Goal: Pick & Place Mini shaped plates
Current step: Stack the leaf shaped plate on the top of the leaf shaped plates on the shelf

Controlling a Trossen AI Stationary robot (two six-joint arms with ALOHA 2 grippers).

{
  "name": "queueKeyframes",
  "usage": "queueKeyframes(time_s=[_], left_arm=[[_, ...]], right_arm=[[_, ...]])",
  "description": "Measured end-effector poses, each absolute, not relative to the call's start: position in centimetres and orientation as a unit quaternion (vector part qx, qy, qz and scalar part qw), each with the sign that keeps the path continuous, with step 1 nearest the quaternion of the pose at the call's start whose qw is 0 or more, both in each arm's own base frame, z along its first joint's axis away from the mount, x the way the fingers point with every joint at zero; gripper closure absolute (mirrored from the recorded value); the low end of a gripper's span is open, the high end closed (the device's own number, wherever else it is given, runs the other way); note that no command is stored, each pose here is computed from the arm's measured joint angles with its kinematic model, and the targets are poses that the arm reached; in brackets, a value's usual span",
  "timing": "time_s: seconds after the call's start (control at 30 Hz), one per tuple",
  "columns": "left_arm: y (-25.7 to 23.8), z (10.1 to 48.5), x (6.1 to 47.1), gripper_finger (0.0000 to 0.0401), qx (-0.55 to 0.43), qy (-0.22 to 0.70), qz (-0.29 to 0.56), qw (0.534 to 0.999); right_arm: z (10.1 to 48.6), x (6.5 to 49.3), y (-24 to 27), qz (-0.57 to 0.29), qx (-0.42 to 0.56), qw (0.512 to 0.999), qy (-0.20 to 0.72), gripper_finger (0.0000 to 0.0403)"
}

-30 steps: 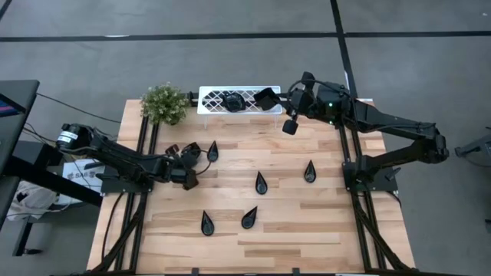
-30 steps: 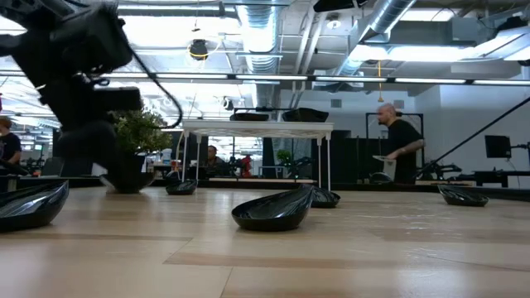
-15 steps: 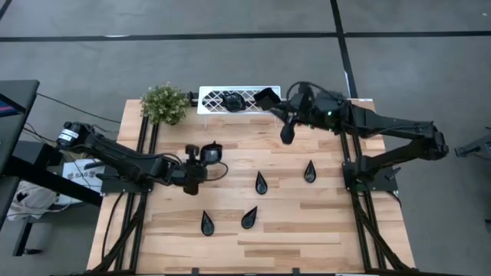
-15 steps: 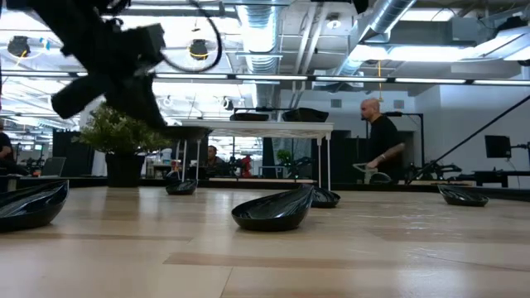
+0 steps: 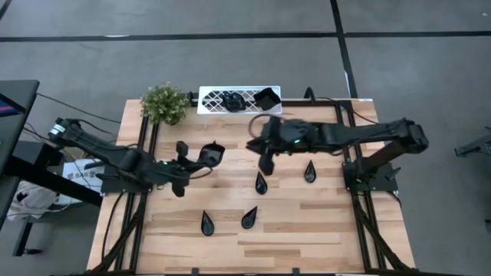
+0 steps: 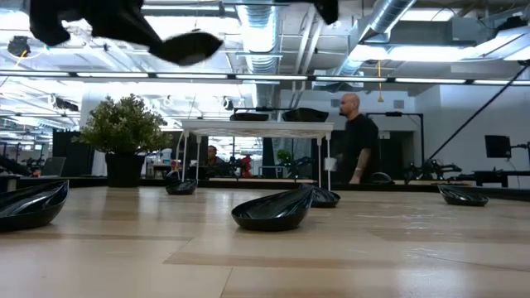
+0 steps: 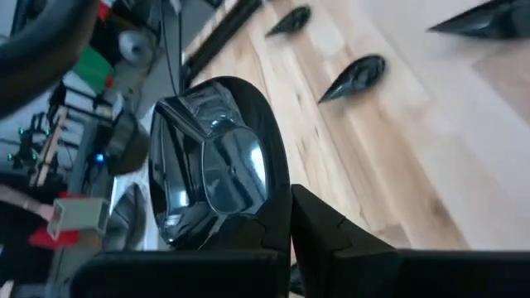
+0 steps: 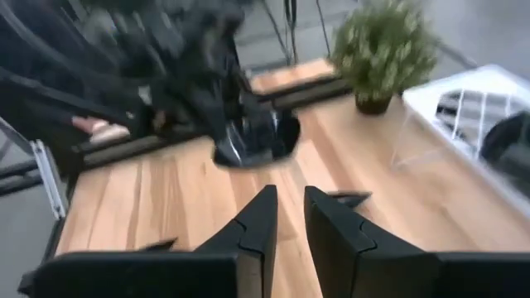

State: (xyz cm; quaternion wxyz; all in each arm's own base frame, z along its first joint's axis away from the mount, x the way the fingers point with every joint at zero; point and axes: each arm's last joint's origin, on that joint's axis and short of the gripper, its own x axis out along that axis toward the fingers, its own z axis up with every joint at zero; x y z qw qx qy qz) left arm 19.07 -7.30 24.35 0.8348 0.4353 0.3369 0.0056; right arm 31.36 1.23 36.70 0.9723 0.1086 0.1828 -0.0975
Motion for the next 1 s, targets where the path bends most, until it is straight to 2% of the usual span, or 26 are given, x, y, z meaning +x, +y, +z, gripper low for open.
queueKeyframes(time_s=[0.27,0.57,0.7,1.0], left_arm=[[-8.6,24.7,18.4,0.0395,0.430,0.307,-0.061,0.847],[-10.9,23.2,18.9,0.0394,0.432,0.311,-0.137,0.836],[-11.3,22.8,19.1,0.0396,0.406,0.315,-0.157,0.844],[-11.7,23.0,19.1,0.0396,0.392,0.301,-0.159,0.855]], right_arm=[[37.6,37.0,1.2,-0.090,0.094,0.969,0.212,0.0344],[37.7,41.2,-0.5,0.033,0.124,0.940,0.315,0.0333],[36.6,43.0,-0.6,0.083,0.155,0.924,0.339,0.0310],[33.7,44.9,0.4,0.095,0.169,0.902,0.385,0.0225]])
